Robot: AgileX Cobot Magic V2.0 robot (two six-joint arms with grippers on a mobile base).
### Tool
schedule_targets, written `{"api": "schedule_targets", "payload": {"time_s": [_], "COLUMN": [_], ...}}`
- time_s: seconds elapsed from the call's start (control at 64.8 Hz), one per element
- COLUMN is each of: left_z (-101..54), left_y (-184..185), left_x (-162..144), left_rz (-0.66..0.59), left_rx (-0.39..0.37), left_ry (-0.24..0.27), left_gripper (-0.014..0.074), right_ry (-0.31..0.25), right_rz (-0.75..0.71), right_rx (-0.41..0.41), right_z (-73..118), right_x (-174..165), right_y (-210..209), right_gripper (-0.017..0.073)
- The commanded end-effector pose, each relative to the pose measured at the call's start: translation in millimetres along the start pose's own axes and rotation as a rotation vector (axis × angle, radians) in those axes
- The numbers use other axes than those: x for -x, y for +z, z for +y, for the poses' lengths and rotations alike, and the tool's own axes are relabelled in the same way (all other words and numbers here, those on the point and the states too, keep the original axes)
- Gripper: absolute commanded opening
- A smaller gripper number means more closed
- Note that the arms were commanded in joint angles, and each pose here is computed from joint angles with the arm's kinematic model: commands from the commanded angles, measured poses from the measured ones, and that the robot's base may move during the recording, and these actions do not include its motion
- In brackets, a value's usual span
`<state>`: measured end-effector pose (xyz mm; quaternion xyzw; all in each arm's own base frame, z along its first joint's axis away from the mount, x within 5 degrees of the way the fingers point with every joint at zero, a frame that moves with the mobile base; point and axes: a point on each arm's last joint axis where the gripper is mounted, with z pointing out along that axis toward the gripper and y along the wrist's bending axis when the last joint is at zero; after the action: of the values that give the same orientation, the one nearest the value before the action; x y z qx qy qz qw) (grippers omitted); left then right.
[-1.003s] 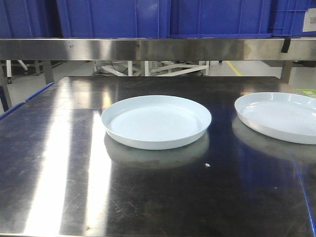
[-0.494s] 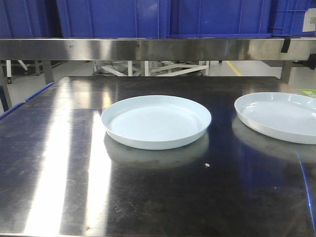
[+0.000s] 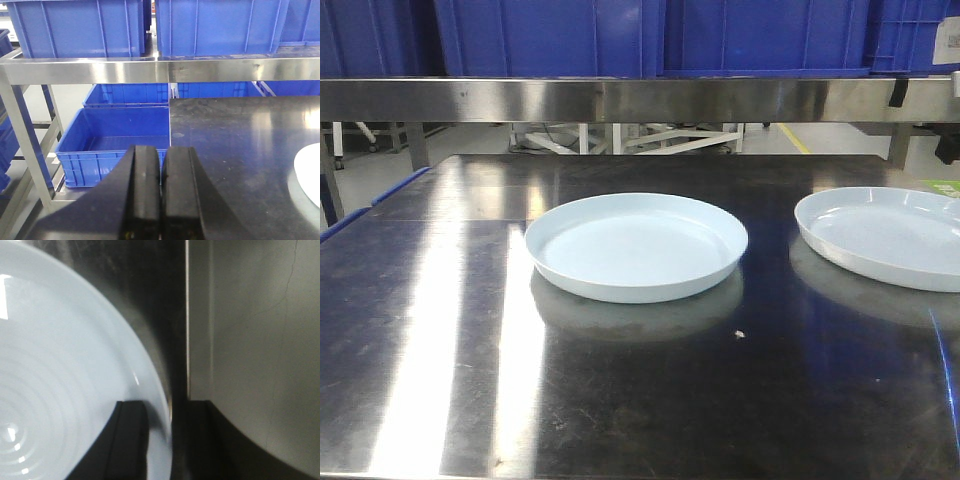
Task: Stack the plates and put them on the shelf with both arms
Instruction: 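Grasp the second plate's rim with the right gripper and lift it, then lower the held plate onto the centered plate and release it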
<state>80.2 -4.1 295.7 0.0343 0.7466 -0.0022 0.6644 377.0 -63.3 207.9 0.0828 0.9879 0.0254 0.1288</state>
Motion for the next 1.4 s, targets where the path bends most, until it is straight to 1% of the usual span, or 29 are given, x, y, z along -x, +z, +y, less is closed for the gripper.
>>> {"api": "schedule_targets", "payload": {"time_s": [0.0, 0.093, 0.139, 0.247, 0.416, 0.494, 0.586, 0.617, 0.663, 0.74, 0.771, 0.848, 0.895, 0.926, 1.034, 1.111, 1.157, 1.249, 1.388], "left_z": [1.2, 1.2, 1.2, 1.2, 1.2, 1.2, 1.2, 1.2, 1.2, 1.2, 1.2, 1.2, 1.2, 1.2, 1.2, 1.2, 1.2, 1.2, 1.2], "left_y": [-2, -2, -2, -2, -2, -2, -2, -2, -2, -2, -2, -2, -2, -2, -2, -2, -2, -2, -2], "left_x": [16, 16, 16, 16, 16, 16, 16, 16, 16, 16, 16, 16, 16, 16, 16, 16, 16, 16, 16], "left_rz": [-0.107, -0.107, -0.107, -0.107, -0.107, -0.107, -0.107, -0.107, -0.107, -0.107, -0.107, -0.107, -0.107, -0.107, -0.107, -0.107, -0.107, -0.107, -0.107], "left_rx": [0.009, 0.009, 0.009, 0.009, 0.009, 0.009, 0.009, 0.009, 0.009, 0.009, 0.009, 0.009, 0.009, 0.009, 0.009, 0.009, 0.009, 0.009, 0.009], "left_ry": [-0.018, -0.018, -0.018, -0.018, -0.018, -0.018, -0.018, -0.018, -0.018, -0.018, -0.018, -0.018, -0.018, -0.018, -0.018, -0.018, -0.018, -0.018, -0.018], "left_gripper": [0.0082, 0.0082, 0.0082, 0.0082, 0.0082, 0.0082, 0.0082, 0.0082, 0.0082, 0.0082, 0.0082, 0.0082, 0.0082, 0.0082, 0.0082, 0.0082, 0.0082, 0.0082, 0.0082], "right_ry": [-0.013, -0.011, -0.005, 0.033, 0.134, 0.169, 0.203, 0.208, 0.207, 0.172, 0.166, 0.115, 0.091, 0.063, -0.024, -0.074, -0.095, -0.127, -0.174], "right_rz": [-0.096, -0.094, -0.092, -0.105, -0.182, -0.211, -0.243, -0.253, -0.259, -0.264, -0.266, -0.263, -0.263, -0.262, -0.269, -0.29, -0.308, -0.327, -0.294], "right_rx": [-0.008, -0.007, -0.005, 0.007, 0.042, 0.064, 0.119, 0.133, 0.164, 0.204, 0.214, 0.264, 0.283, 0.298, 0.333, 0.359, 0.374, 0.39, 0.406], "right_z": [-0.8, -1.1, -2.0, -9.6, -28.3, -32.4, -27.9, -25.9, -17.9, -1.7, 2.2, 28.9, 40.5, 52.7, 88.9, 112.2, 124.7, 143.5, 168.3], "right_x": [9, 9, 9, 8, 5, 3, 1, 0, 0, -2, -2, -4, -4, -5, -8, -10, -10, -10, -15], "right_y": [-27, -27, -28, -35, -63, -75, -89, -93, -97, -104, -106, -109, -109, -109, -105, -104, -103, -95, -77], "right_gripper": [0.0187, 0.008, 0.0041, 0.005, 0.0048, 0.0048, 0.0048, 0.0048, 0.0048, 0.0048, 0.0048, 0.0048, 0.0048, 0.0048, 0.0048, 0.0048, 0.0048, 0.0048, 0.0048]}}
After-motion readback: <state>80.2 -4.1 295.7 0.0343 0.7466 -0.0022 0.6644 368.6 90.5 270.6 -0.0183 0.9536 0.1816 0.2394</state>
